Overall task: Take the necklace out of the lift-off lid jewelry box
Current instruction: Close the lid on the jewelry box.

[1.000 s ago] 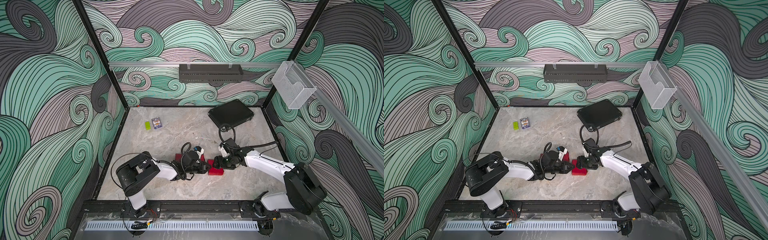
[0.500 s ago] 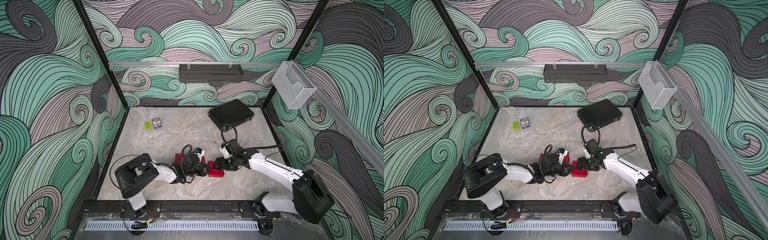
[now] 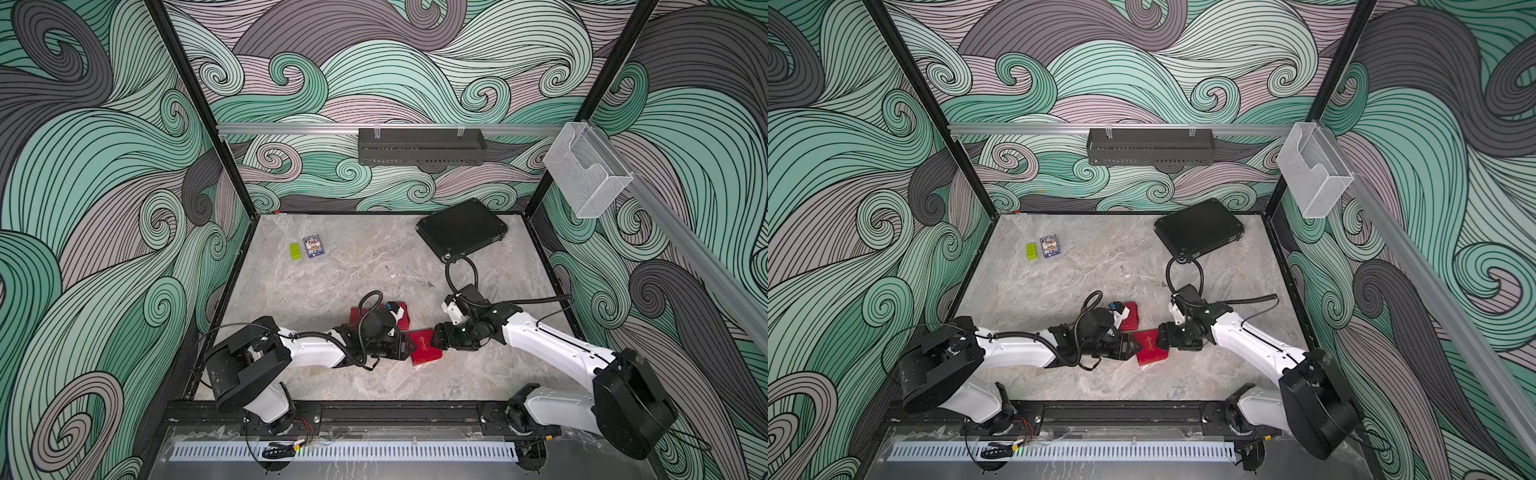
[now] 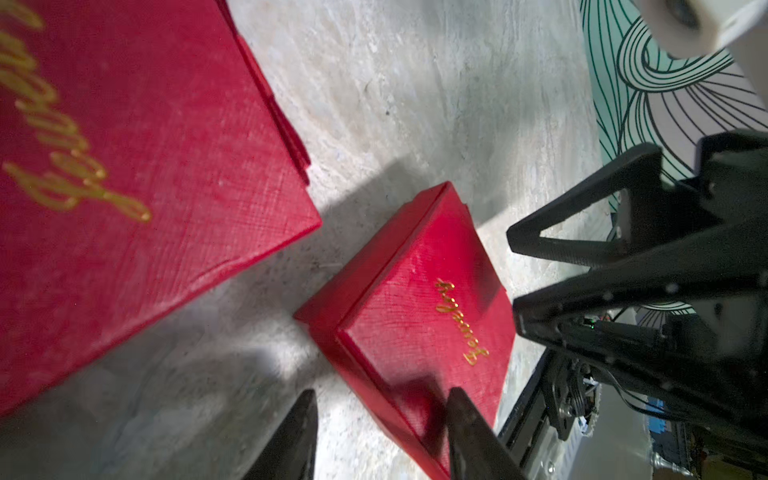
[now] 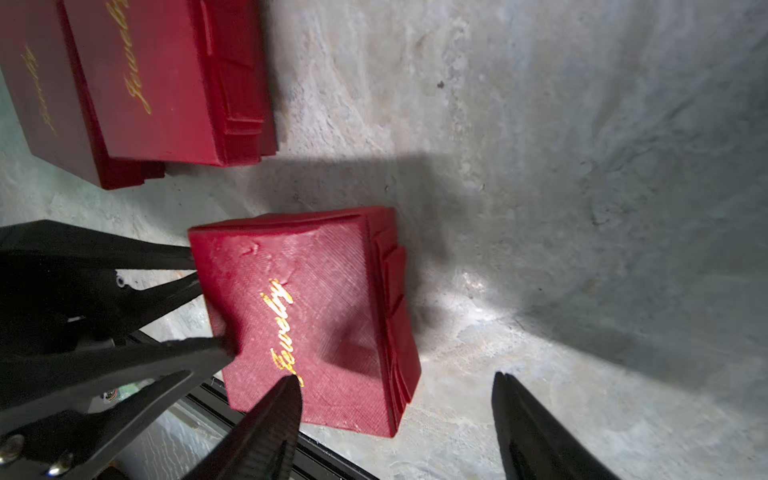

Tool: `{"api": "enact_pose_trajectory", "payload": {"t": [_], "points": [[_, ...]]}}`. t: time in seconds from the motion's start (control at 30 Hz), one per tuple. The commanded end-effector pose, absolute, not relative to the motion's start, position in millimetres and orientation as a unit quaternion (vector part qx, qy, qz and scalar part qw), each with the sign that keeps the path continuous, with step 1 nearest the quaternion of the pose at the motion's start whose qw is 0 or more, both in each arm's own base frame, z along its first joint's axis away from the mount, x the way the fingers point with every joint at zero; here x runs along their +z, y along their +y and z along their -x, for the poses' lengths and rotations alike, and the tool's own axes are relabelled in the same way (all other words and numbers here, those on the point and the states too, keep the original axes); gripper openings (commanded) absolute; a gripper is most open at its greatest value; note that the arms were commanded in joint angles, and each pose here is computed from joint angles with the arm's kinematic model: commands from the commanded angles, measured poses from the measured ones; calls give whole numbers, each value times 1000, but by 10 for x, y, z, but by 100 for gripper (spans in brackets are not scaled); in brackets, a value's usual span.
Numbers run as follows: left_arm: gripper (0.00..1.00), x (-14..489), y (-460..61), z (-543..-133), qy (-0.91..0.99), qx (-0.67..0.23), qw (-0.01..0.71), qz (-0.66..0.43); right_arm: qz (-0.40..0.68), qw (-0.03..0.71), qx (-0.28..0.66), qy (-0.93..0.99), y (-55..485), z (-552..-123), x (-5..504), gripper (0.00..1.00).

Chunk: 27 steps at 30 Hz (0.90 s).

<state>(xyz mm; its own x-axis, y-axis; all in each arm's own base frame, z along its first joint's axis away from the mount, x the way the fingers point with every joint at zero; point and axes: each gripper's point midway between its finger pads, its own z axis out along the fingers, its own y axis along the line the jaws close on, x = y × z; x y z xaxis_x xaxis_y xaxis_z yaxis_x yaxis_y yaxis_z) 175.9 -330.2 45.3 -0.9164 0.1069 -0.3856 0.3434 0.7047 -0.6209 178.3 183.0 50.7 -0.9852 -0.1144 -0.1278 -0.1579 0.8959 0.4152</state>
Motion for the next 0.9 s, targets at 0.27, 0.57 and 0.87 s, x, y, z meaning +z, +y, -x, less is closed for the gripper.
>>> {"api": "enact_pose_trajectory", "payload": {"t": [0.27, 0.57, 0.87], "points": [[53, 664, -3193, -1563, 904, -390, 141, -105, 90, 50, 262, 960, 1985, -1749, 570, 74], [50, 653, -3321, -1602, 901, -397, 135, -111, 90, 39, 269, 958, 2014, -1709, 551, 72], [49, 656, -3552, -1763, 900, -393, 142, -126, 90, 35, 263, 960, 1963, -1647, 515, 72]]}}
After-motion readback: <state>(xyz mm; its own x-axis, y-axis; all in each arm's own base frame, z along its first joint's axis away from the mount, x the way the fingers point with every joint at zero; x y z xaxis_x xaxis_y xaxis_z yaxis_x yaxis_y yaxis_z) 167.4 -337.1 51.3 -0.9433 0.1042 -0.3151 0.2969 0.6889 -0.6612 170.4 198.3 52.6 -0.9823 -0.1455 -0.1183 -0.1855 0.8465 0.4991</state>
